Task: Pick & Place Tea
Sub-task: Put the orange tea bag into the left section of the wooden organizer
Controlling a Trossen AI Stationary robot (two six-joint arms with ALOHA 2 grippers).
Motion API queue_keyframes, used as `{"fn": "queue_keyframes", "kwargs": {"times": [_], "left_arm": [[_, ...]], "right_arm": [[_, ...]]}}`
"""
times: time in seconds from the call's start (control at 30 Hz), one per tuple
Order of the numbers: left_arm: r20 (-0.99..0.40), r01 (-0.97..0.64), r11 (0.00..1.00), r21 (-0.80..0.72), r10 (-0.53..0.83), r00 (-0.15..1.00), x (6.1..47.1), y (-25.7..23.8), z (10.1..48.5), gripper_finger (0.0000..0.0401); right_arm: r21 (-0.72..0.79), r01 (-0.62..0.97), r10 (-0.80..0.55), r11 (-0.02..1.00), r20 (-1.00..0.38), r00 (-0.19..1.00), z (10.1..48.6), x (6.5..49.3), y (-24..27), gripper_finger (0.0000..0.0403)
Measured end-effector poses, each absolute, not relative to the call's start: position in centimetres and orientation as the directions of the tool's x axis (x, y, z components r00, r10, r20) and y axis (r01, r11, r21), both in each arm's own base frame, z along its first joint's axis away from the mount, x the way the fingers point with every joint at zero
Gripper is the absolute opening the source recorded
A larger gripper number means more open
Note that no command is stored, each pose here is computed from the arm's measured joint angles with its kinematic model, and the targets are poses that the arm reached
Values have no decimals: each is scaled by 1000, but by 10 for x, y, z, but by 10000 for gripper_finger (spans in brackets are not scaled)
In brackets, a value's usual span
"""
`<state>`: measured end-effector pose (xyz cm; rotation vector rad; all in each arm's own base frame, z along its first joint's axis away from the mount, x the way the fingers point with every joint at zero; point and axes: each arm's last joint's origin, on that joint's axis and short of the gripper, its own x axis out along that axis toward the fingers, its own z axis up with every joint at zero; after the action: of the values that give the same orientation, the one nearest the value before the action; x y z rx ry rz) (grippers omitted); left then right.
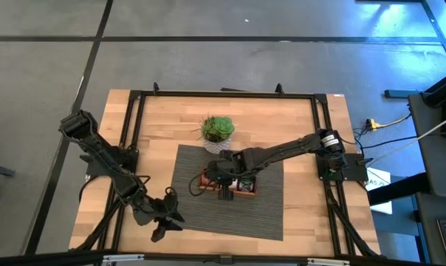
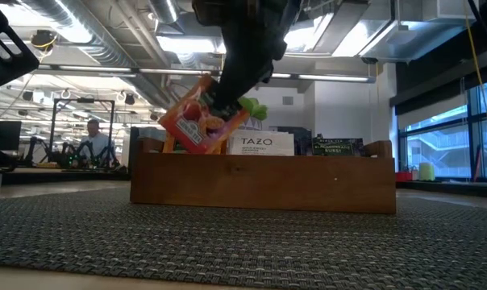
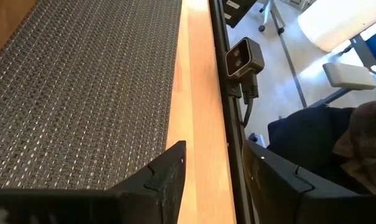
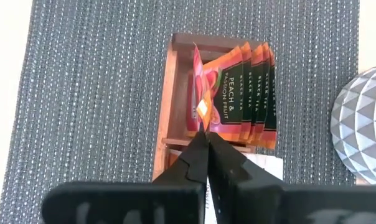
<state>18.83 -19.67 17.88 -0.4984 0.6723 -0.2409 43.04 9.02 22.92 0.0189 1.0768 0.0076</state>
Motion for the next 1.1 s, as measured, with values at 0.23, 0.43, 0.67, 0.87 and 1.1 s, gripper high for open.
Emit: {"fn": "queue_keyframes", "kwargs": {"times": [0.23, 0.43, 0.67, 0.87, 1.1], "left_arm": [[-534, 54, 856, -513, -368, 761, 188, -197, 179, 152], [-534, 50, 855, -517, -368, 761, 188, -197, 179, 151], [-534, 48, 854, -518, -367, 762, 188, -197, 179, 154], [-533, 48, 854, -517, -365, 763, 188, -197, 179, 152], [-545, 67, 873, -483, -359, 758, 188, -196, 178, 153]], "right_arm": [[14, 2, 12, 1000, -889, 458, 228, 429, 90, 9], [-16, -52, 9, 999, -895, 445, 228, 428, 90, 39], [-90, 5, -81, 996, -875, 478, 229, 430, 86, 122], [-142, 40, -143, 989, -863, 484, 230, 430, 84, 159], [-137, 13, -127, 991, -874, 469, 234, 421, 101, 166]]}}
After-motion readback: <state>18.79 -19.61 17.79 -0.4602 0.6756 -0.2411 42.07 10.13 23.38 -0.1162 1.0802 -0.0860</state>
